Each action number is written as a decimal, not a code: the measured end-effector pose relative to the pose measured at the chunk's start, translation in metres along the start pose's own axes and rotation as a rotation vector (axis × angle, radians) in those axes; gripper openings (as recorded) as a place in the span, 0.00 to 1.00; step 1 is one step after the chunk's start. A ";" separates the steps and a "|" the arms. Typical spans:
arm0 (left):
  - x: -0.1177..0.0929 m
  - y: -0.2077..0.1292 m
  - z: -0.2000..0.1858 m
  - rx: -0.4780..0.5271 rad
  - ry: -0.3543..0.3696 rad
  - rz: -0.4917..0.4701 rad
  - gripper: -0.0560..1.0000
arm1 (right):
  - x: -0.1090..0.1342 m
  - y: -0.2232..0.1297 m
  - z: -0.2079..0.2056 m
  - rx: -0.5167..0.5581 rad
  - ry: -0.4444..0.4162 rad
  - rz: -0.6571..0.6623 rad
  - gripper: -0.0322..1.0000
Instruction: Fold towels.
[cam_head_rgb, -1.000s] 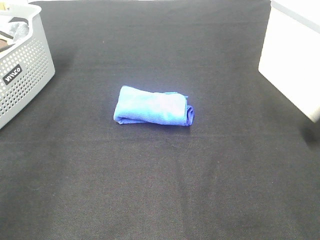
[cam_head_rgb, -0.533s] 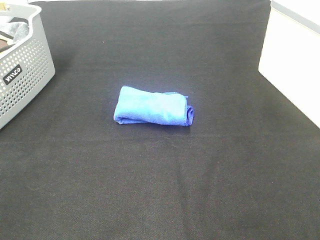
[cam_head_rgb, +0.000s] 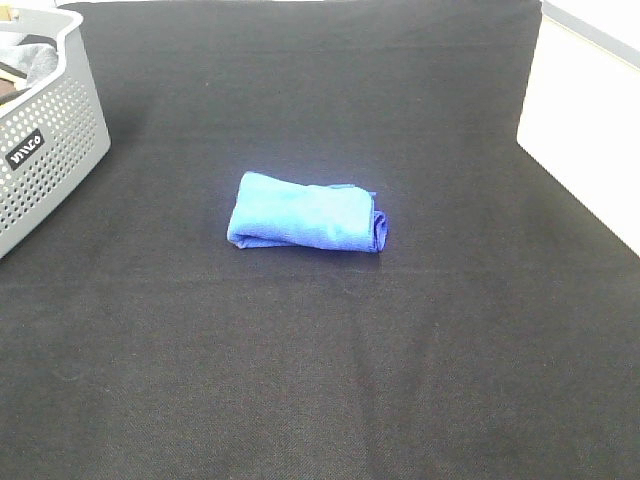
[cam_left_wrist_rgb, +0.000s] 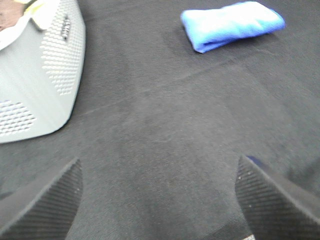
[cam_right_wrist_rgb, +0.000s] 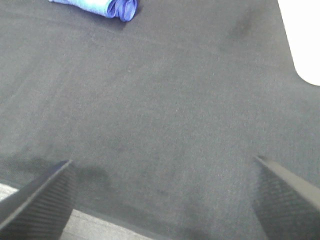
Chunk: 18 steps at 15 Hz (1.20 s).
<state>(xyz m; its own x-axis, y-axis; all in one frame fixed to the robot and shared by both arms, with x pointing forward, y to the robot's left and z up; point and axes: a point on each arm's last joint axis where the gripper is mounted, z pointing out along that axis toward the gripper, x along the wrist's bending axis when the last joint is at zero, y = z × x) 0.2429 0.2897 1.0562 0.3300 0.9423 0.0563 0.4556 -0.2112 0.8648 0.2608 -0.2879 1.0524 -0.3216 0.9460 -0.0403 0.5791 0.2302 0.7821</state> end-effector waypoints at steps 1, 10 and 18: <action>0.000 0.000 0.000 -0.001 -0.003 0.004 0.81 | 0.000 0.000 0.000 0.001 0.000 -0.004 0.88; 0.000 0.000 0.000 -0.001 -0.003 0.007 0.81 | 0.000 0.000 0.000 0.001 0.001 -0.003 0.88; 0.001 0.000 0.001 0.007 0.131 -0.070 0.81 | -0.004 0.000 0.000 0.005 -0.134 0.107 0.88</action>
<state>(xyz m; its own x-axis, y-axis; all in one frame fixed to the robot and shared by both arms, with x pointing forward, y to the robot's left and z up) 0.2441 0.2902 1.0563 0.1867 0.9805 0.0610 0.4792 -0.1451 0.8656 0.2621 -0.2917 1.0522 -0.1549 0.9871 -0.0400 0.6082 0.1272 0.7835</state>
